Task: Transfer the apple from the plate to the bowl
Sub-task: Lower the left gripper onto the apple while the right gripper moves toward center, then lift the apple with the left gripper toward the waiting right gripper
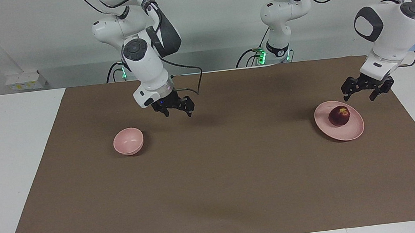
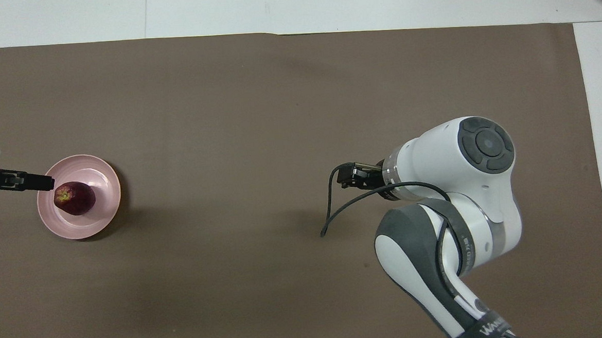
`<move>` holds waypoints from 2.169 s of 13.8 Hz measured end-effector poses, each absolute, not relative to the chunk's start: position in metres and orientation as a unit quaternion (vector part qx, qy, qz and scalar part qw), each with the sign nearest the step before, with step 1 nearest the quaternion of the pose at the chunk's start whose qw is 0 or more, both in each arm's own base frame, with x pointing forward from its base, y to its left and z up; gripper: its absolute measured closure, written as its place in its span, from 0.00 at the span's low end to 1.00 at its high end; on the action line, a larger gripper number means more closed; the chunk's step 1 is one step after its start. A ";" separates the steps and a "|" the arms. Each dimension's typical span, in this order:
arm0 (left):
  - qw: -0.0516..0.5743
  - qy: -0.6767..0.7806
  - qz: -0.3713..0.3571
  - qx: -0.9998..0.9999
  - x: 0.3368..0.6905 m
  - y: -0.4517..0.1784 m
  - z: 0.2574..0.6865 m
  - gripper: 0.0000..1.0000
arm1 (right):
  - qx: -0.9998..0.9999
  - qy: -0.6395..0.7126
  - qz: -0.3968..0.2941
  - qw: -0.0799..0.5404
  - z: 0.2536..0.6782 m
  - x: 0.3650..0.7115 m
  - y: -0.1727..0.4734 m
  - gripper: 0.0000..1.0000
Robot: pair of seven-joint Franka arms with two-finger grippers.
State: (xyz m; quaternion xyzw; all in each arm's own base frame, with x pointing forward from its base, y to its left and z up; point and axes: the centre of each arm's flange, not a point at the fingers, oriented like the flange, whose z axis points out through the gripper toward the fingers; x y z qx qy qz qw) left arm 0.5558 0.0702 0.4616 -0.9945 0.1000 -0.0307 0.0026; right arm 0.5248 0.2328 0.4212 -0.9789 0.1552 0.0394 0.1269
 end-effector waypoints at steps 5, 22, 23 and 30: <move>0.000 0.103 -0.028 -0.994 0.561 0.067 0.397 0.00 | -0.948 0.221 0.094 0.208 0.411 0.530 0.250 0.00; 0.007 0.139 -0.081 -0.987 0.556 0.019 0.419 0.38 | -0.859 0.371 0.151 0.318 0.412 0.541 0.297 0.00; -0.006 0.137 -0.082 -0.987 0.553 -0.001 0.426 0.40 | -0.857 0.374 0.149 0.323 0.412 0.542 0.298 0.00; -0.152 0.052 -0.065 -0.985 0.533 -0.143 0.438 0.41 | -0.844 0.395 0.151 0.329 0.413 0.538 0.313 0.00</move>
